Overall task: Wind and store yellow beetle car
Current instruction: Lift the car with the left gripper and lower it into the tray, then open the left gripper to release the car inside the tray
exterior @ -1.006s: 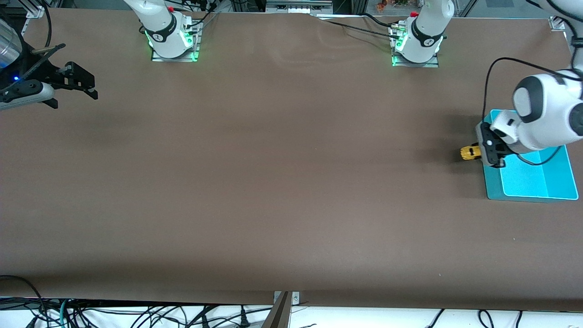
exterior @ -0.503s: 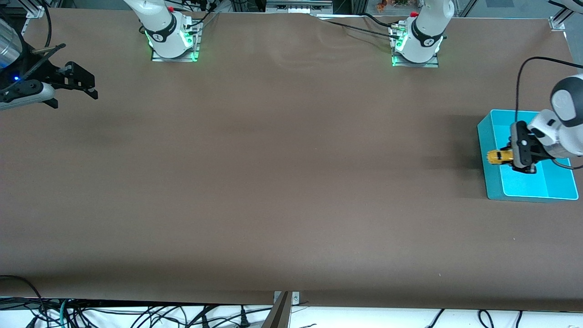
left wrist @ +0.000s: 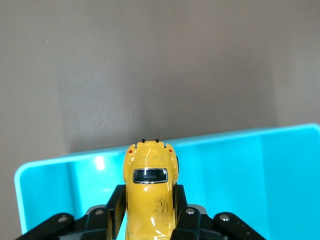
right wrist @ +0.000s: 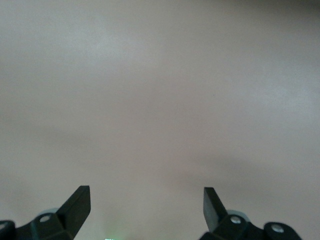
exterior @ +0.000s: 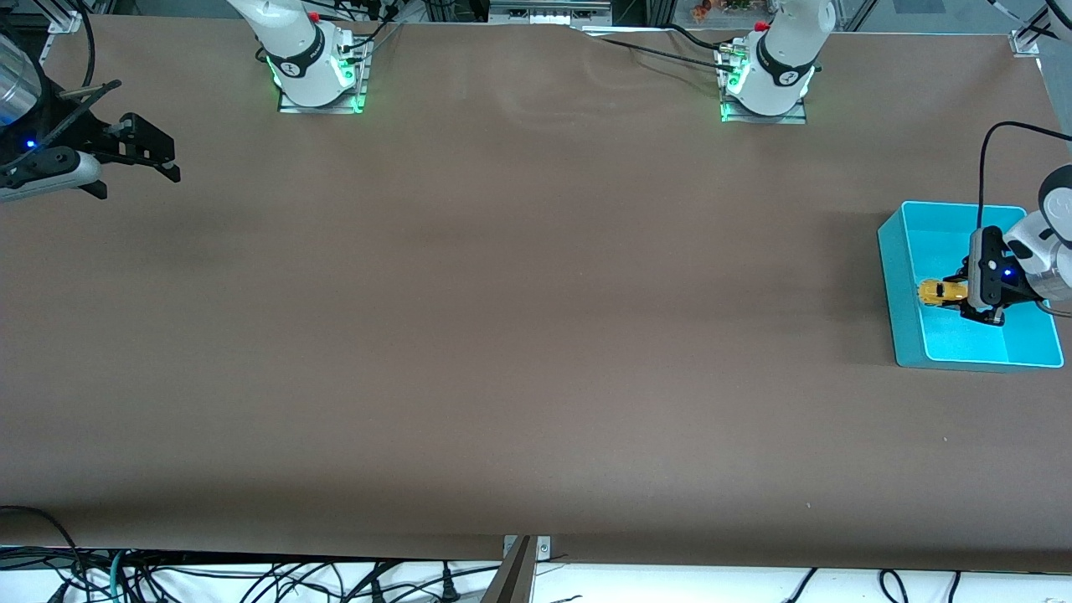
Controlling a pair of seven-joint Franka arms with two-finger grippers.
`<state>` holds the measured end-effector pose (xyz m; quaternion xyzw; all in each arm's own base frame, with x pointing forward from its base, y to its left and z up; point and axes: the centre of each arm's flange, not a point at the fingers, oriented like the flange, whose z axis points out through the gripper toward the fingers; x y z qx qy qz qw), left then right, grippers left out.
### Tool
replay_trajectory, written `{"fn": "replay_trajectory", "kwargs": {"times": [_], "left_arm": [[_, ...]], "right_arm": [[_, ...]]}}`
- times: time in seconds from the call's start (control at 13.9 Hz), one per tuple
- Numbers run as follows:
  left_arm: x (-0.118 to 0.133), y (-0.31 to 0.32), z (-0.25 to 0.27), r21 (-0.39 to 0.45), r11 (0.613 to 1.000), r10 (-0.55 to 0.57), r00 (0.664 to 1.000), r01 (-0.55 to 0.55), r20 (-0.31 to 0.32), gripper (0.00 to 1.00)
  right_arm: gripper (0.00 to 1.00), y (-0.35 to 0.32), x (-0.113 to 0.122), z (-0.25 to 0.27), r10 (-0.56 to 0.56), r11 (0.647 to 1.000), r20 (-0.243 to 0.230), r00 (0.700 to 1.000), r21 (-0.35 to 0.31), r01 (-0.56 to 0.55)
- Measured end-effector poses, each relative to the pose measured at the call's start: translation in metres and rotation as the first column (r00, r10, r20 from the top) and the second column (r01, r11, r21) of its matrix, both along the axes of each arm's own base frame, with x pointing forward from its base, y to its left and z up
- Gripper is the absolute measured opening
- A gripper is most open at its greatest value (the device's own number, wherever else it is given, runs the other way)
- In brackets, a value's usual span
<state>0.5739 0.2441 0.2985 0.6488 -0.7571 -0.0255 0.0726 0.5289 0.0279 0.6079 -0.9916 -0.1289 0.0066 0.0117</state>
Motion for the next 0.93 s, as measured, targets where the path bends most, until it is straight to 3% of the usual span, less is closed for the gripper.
{"fn": "replay_trajectory", "kwargs": {"times": [0.43, 0.93], "left_arm": [[-0.015, 0.052, -0.025, 0.014, 1.000, -0.015, 0.999, 0.014, 0.044, 0.43], [-0.040, 0.063, -0.098, 0.012, 0.999, 0.042, 0.999, -0.042, -0.009, 0.43]], "right_arm": [[1.00, 0.001, 0.000, 0.000, 0.003, 1.000, 0.000, 1.000, 0.000, -0.003], [1.00, 0.003, 0.000, 0.000, 0.003, 1.000, -0.002, 1.000, 0.000, -0.003]]}}
